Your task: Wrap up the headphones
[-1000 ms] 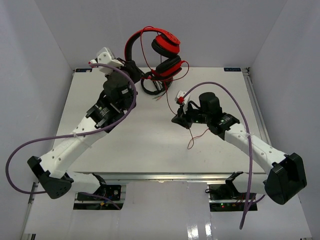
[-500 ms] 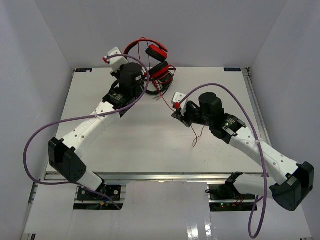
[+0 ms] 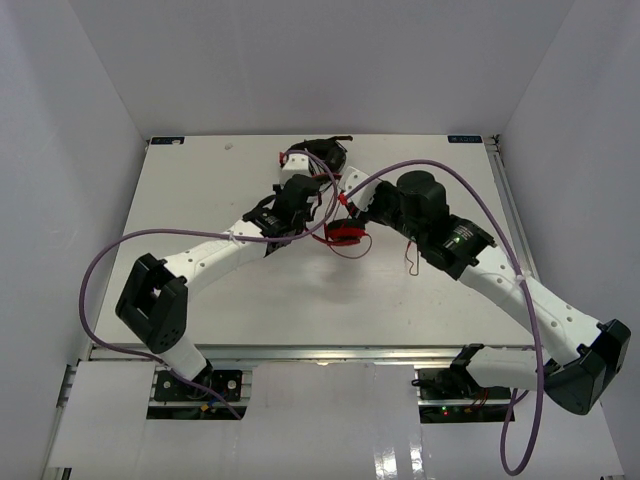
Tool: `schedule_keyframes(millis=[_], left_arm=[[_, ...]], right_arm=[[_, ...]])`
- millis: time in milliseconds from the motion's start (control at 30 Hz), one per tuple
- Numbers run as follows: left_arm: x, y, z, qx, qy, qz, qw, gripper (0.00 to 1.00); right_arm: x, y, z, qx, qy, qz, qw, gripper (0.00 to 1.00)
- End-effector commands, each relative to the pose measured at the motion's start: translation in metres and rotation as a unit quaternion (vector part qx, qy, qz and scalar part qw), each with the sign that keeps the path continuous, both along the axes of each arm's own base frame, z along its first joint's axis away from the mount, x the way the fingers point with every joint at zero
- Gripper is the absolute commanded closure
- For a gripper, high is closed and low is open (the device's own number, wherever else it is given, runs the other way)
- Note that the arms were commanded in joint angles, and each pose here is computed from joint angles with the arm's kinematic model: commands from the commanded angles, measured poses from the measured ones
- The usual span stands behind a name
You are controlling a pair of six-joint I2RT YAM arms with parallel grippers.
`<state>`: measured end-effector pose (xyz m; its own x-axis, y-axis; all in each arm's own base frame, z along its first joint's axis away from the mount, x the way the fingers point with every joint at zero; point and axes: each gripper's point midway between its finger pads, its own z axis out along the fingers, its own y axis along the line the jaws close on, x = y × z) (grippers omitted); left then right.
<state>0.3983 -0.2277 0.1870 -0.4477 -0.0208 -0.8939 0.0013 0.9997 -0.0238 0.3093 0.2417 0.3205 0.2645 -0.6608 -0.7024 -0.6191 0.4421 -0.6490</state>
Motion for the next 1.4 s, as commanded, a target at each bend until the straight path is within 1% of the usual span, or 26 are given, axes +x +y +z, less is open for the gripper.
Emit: schedule_keyframes(millis=[0, 133, 267, 400, 533, 700, 767, 867, 933, 967, 1033, 1200, 1300, 1367], left_arm=[[-0.033, -0.033, 0.017, -0.034, 0.000, -0.123, 0.992, 1.00], [-0.058, -0.052, 0.021, -0.054, 0.005, -0.204, 0.977, 1.00], [-0.079, -0.059, 0.034, -0.073, -0.004, -0.257, 0.964, 1.00], [-0.102, -0.055, 0.057, -0.105, -0.022, -0.286, 0.952, 1.00], [-0.121, -0.055, 0.078, -0.141, -0.033, -0.313, 0.939, 1.00], [-0.131, -0.052, 0.107, -0.174, -0.049, -0.313, 0.932, 1.00], [-0.133, -0.053, 0.120, -0.193, -0.056, -0.313, 0.928, 1.00], [-0.132, -0.057, 0.147, -0.229, -0.068, -0.305, 0.922, 1.00], [-0.132, -0.060, 0.160, -0.255, -0.068, -0.298, 0.918, 1.00], [-0.131, -0.062, 0.171, -0.275, -0.069, -0.292, 0.913, 1.00], [-0.127, -0.063, 0.188, -0.306, -0.076, -0.274, 0.909, 1.00], [-0.120, -0.061, 0.217, -0.370, -0.091, -0.233, 0.895, 1.00], [-0.110, -0.054, 0.236, -0.414, -0.102, -0.185, 0.885, 1.00], [-0.104, -0.048, 0.242, -0.440, -0.105, -0.149, 0.879, 1.00]], right_arm=[[0.020, -0.012, 0.020, 0.004, -0.067, -0.054, 0.996, 0.92], [0.024, -0.013, 0.005, 0.007, -0.050, -0.058, 0.997, 0.92], [0.033, -0.022, -0.005, 0.022, -0.030, -0.066, 0.997, 0.92], [0.038, -0.039, -0.022, 0.060, 0.014, -0.064, 0.996, 0.92], [0.031, -0.035, -0.034, 0.116, 0.072, -0.023, 0.990, 0.92], [0.016, -0.022, -0.037, 0.176, 0.140, 0.034, 0.974, 0.88], [0.003, -0.010, -0.040, 0.197, 0.179, 0.084, 0.960, 0.82], [-0.012, 0.000, -0.042, 0.230, 0.224, 0.132, 0.938, 0.74], [-0.025, 0.009, -0.036, 0.255, 0.247, 0.173, 0.919, 0.70], [-0.035, 0.012, -0.038, 0.268, 0.275, 0.193, 0.903, 0.69], [-0.044, 0.017, -0.037, 0.285, 0.296, 0.216, 0.886, 0.66], [-0.055, 0.022, -0.040, 0.315, 0.324, 0.243, 0.859, 0.60], [-0.064, 0.022, -0.049, 0.339, 0.343, 0.253, 0.839, 0.58], [-0.069, 0.022, -0.053, 0.355, 0.363, 0.252, 0.824, 0.60]])
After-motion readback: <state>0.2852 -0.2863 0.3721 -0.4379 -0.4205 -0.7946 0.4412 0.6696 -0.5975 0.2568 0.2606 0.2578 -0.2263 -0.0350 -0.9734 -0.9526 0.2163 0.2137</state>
